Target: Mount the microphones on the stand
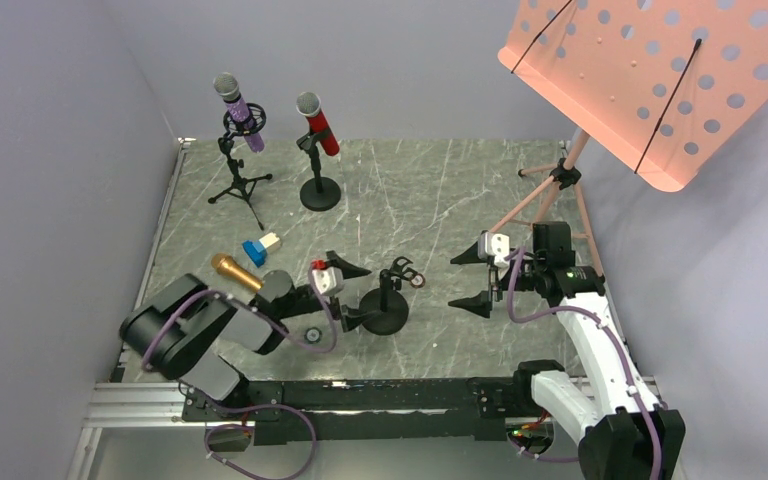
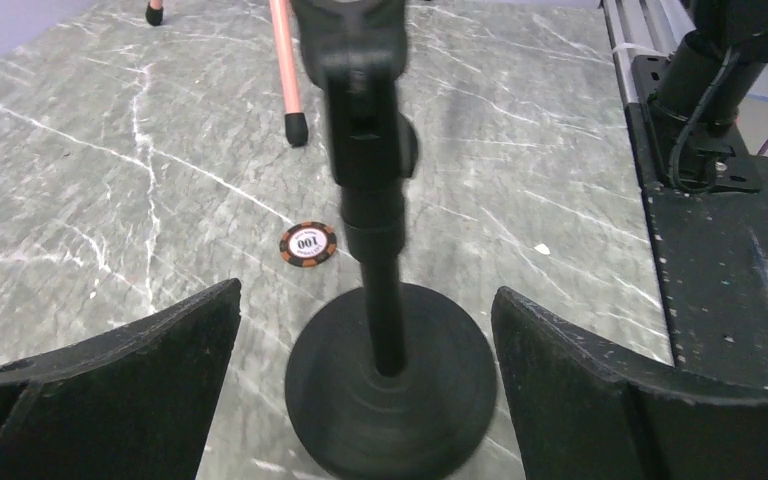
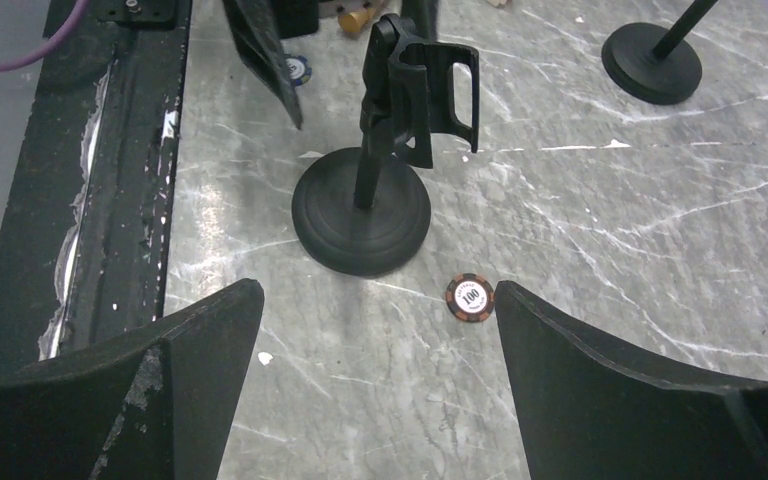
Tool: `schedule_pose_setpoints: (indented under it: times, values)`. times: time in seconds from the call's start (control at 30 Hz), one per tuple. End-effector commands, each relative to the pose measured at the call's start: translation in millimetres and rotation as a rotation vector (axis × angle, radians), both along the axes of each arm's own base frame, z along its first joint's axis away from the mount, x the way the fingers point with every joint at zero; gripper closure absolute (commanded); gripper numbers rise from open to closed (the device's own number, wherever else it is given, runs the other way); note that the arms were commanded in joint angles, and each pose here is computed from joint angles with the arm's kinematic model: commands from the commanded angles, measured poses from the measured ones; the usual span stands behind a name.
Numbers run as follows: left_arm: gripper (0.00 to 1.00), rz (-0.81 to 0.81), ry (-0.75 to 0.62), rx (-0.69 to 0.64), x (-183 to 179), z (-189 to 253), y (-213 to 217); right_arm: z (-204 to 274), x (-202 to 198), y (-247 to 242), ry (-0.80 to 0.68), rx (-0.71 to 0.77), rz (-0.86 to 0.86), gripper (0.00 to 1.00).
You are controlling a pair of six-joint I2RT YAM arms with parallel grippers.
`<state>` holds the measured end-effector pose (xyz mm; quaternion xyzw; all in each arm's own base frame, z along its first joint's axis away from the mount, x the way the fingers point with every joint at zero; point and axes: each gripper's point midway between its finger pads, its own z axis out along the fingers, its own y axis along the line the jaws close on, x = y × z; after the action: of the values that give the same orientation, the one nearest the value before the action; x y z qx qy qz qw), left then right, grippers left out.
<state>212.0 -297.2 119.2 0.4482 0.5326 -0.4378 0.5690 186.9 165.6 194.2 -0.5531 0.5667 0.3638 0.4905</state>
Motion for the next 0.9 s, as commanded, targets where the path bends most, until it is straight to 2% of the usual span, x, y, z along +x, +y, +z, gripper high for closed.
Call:
schedule_pose_setpoints:
  times: [0.0, 0.07, 0.17, 0.2, 0.3, 0.4, 0.47, 0.53, 0.67, 0.87]
  values:
    - [0.01, 0.125, -0.045, -0.015, -8.3, 12.2, 22.1, 2.9, 6.3, 1.7, -0.039, 0.013, 0.023, 0.11]
    - [0.01, 0.193, 0.015, -0.032, -12.1, 17.1, 35.8, 6.8, 8.2, 3.7, -0.015, 0.020, 0.037, 0.15]
    - [0.01, 0.295, 0.130, 0.000, -10.3, 24.1, 52.0, 17.7, 15.0, 8.9, 0.036, 0.023, 0.071, 0.30]
    - [0.01, 0.332, 0.172, 0.028, -8.9, 27.7, 57.3, 21.6, 19.1, 10.6, 0.052, 0.022, 0.081, 0.37]
    - [0.01, 0.493, 0.230, 0.029, -1.7, 60.8, 83.1, 33.1, 30.2, 21.7, 0.085, 0.015, 0.130, 0.69]
    - [0.01, 0.651, 0.275, 0.042, 1.0, 88.7, 114.2, 28.4, 34.1, 38.9, 0.105, -0.011, 0.192, 0.84]
    - [0.01, 0.660, 0.239, 0.064, -6.6, 116.5, 125.3, 25.4, 39.4, 51.0, 0.105, -0.019, 0.209, 0.88]
    - [0.01, 0.681, 0.222, 0.154, -14.5, 120.2, 139.6, 24.5, 39.7, 61.0, 0.099, -0.026, 0.233, 0.91]
    - [0.01, 0.790, 0.219, 0.297, -15.3, 99.4, 168.9, 20.6, 38.4, 72.9, 0.128, -0.029, 0.293, 0.92]
    - [0.01, 0.836, 0.196, 0.224, -11.1, 97.2, 174.3, 20.6, 44.4, 74.7, 0.130, -0.046, 0.306, 0.93]
